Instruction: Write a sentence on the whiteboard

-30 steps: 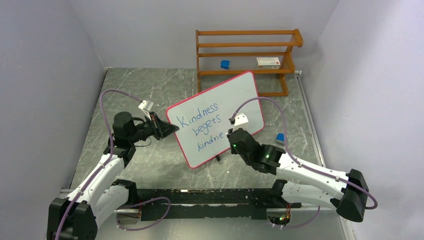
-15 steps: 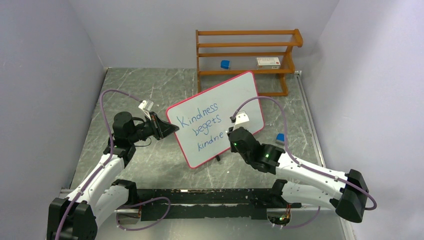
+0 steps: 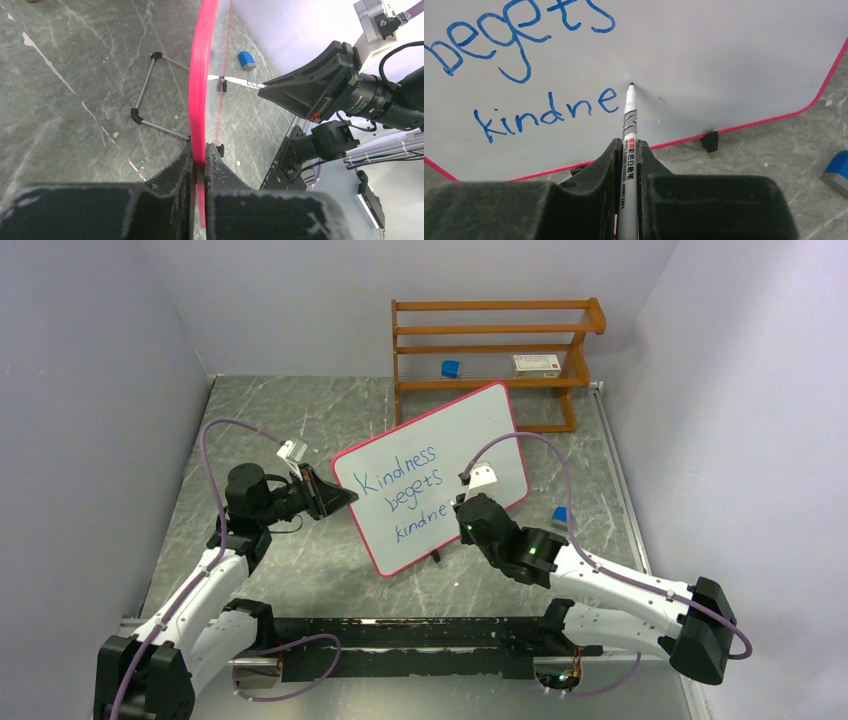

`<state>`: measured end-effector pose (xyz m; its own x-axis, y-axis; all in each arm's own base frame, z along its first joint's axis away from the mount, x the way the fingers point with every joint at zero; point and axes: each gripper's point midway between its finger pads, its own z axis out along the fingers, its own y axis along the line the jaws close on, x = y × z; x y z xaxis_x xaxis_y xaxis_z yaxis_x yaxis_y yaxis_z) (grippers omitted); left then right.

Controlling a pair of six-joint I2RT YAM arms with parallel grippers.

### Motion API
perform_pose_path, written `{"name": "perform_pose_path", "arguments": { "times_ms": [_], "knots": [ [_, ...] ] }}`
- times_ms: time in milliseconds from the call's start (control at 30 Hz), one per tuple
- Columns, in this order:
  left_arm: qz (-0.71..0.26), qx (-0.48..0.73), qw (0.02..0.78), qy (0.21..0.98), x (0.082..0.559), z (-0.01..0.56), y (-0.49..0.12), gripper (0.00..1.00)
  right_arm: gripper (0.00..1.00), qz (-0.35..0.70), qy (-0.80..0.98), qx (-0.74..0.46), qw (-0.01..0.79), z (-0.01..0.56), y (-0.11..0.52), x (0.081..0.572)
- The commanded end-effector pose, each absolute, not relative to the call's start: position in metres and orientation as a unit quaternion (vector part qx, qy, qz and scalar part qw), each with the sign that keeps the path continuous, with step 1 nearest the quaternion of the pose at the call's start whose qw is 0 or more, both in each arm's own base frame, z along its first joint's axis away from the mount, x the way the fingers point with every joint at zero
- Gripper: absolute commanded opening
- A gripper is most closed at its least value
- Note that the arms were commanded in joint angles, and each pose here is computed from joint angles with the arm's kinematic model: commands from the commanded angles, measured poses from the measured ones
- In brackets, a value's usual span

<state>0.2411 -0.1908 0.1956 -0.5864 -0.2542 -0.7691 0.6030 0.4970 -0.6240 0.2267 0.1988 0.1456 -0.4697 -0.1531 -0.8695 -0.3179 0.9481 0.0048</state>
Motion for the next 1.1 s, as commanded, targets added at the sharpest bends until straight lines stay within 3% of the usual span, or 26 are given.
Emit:
{"name": "perform_pose_path", "arguments": {
  "times_ms": [0,1067],
  "knots": [
    [-0.473,0.115,0.454,0.746,0.248,0.200,-0.189,0.05,0.00,0.099,0.848,-0.135,0.503,0.149,0.202,0.229],
    [-0.471,0.115,0.455,0.747,0.248,0.201,-0.188,0.05,0.00,0.092,0.865,-0.148,0.470,0.133,0.196,0.217]
  ]
}}
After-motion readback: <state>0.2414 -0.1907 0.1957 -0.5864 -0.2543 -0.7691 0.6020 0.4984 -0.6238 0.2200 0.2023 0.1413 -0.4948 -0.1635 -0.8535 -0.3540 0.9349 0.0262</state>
